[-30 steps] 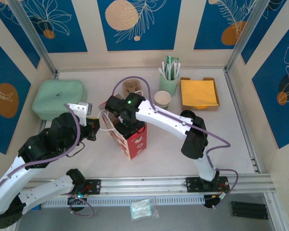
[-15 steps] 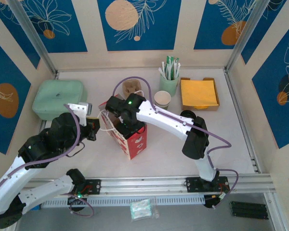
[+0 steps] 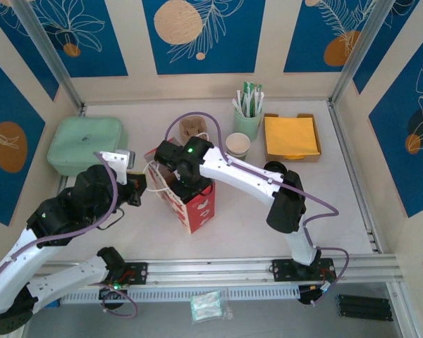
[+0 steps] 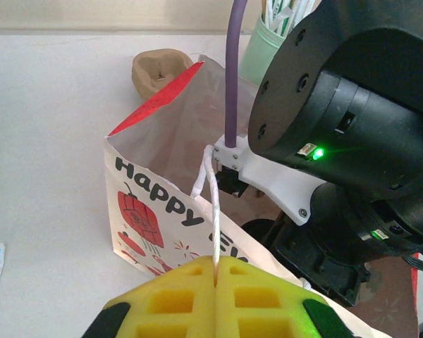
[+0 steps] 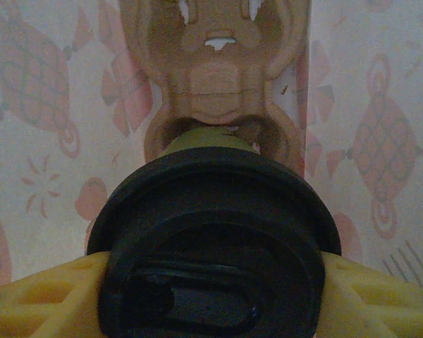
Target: Pack the takeout coffee
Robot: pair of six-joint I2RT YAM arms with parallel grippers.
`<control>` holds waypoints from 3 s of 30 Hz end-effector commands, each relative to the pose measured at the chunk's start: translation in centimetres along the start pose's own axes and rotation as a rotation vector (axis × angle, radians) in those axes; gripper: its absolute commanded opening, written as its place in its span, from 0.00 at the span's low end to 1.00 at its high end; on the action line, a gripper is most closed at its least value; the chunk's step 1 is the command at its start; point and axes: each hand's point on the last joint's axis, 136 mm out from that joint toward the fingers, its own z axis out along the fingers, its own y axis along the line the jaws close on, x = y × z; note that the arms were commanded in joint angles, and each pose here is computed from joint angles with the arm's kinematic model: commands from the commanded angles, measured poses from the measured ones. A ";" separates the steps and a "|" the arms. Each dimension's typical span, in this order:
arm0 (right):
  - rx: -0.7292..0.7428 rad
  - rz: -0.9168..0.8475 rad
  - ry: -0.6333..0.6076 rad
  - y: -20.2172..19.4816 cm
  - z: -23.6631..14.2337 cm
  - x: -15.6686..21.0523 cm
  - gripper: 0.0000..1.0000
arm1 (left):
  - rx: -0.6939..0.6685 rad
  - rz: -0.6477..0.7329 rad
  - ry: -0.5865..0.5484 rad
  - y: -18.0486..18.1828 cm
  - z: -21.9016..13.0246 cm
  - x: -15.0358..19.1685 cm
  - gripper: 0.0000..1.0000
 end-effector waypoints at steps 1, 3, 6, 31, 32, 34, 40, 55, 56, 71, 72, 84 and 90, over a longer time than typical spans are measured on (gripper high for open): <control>0.032 0.020 -0.013 -1.0 -0.3 0.0 0.59 | 0.013 -0.019 -0.007 -0.3 0.3 -0.2 0.00; 0.035 0.021 -0.013 -1.0 -0.2 0.0 0.59 | 0.014 -0.018 -0.008 -0.3 0.2 -0.3 0.00; 0.042 0.021 -0.011 -1.1 -0.1 0.0 0.59 | 0.014 -0.019 -0.007 -0.3 0.3 -0.2 0.00; 0.108 0.012 -0.008 -1.7 0.1 0.0 0.59 | 0.015 -0.020 -0.004 -0.3 0.3 -0.1 0.00; 0.108 0.011 -0.009 -1.7 0.1 0.0 0.59 | 0.014 -0.019 -0.002 -0.3 0.4 -0.1 0.00; 0.113 0.010 -0.010 -1.7 0.0 0.0 0.59 | 0.015 -0.019 -0.003 -0.3 0.4 -0.1 0.00; 0.118 0.005 -0.008 -1.6 0.0 0.0 0.59 | 0.014 -0.020 -0.005 -0.3 0.3 -0.1 0.00; 0.124 0.000 0.004 -1.6 0.5 0.1 0.59 | 0.015 -0.019 -0.004 -0.3 0.3 -0.1 0.00; 0.124 0.000 0.003 -1.6 0.5 0.1 0.59 | 0.015 -0.020 -0.005 -0.3 0.3 -0.1 0.00; 0.138 -0.002 0.000 -1.8 0.3 0.1 0.59 | 0.014 -0.024 -0.004 -0.2 0.4 0.0 0.00; 0.137 -0.002 0.002 -1.8 0.3 0.1 0.59 | 0.015 -0.024 -0.002 -0.3 0.4 0.0 0.00; 0.143 -0.010 0.001 -1.8 0.2 0.0 0.59 | 0.016 -0.024 -0.005 -0.3 0.5 -0.1 0.00; 0.143 -0.013 0.002 -1.8 0.3 -0.1 0.59 | 0.014 -0.022 -0.003 -0.3 0.5 -0.1 0.00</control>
